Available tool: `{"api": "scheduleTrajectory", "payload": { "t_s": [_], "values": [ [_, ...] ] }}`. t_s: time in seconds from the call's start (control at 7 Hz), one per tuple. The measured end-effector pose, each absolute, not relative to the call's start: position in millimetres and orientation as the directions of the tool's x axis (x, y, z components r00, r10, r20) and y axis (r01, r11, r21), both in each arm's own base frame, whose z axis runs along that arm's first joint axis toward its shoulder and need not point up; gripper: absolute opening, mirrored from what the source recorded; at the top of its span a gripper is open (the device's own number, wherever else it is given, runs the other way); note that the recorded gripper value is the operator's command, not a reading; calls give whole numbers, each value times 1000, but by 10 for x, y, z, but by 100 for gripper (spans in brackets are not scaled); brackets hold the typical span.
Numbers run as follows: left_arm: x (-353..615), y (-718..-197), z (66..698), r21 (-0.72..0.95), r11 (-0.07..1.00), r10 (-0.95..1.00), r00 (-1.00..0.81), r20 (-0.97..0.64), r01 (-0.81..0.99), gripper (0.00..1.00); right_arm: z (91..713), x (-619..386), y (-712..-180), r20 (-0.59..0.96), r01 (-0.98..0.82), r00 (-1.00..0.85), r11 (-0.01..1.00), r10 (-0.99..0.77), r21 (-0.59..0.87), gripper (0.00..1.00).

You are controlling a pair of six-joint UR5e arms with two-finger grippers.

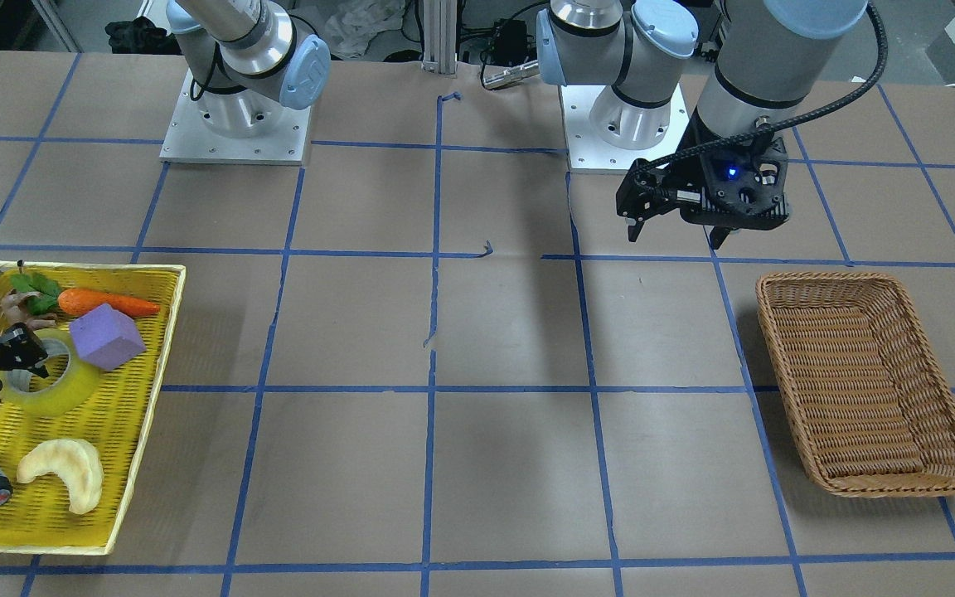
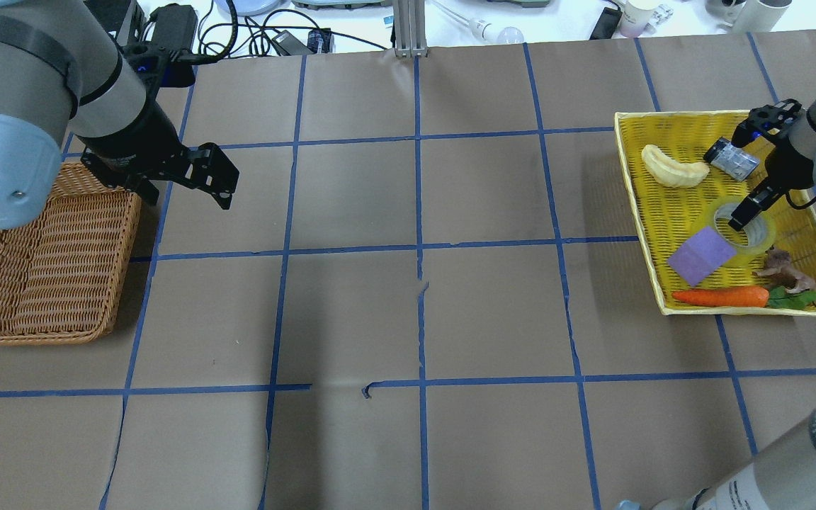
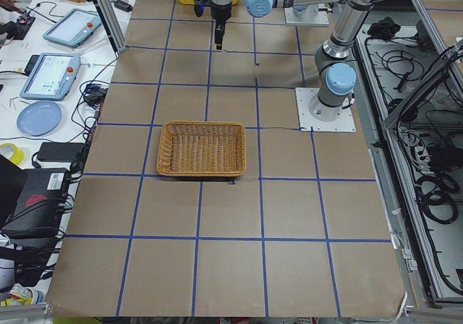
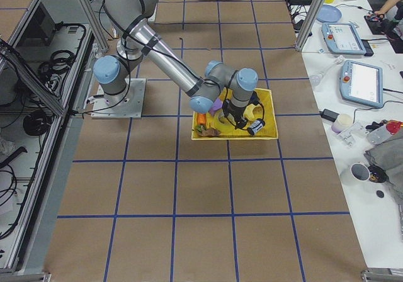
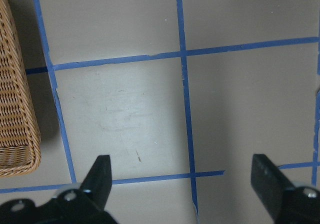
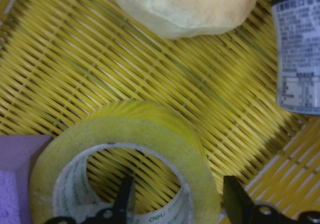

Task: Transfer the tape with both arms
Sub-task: 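Lower the right gripper into the yellow basket onto the yellow tape roll, then grasp the tape roll with the right gripper and carry it toward the table center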

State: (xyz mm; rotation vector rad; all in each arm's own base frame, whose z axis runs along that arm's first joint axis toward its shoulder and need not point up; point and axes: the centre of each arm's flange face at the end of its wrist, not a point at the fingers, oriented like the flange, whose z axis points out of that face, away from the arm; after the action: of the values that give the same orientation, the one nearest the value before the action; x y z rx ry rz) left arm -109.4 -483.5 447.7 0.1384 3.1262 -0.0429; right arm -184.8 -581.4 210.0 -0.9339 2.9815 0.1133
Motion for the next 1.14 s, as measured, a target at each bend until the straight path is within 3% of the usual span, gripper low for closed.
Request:
{"api": "scheduleTrajectory", "payload": {
  "t_s": [0.43,1.14],
  "values": [
    [-1094,-4839,4476,-27,996,89,-996,-13,89,100,2170,-1898,-5844,-13,-568,-823,820,-568,78,0],
    [-1092,-4841,4478,-28,996,88,-996,-14,89,100,3244,-1532,-6401,43,-477,-879,878,-476,-32,0]
  ]
}}
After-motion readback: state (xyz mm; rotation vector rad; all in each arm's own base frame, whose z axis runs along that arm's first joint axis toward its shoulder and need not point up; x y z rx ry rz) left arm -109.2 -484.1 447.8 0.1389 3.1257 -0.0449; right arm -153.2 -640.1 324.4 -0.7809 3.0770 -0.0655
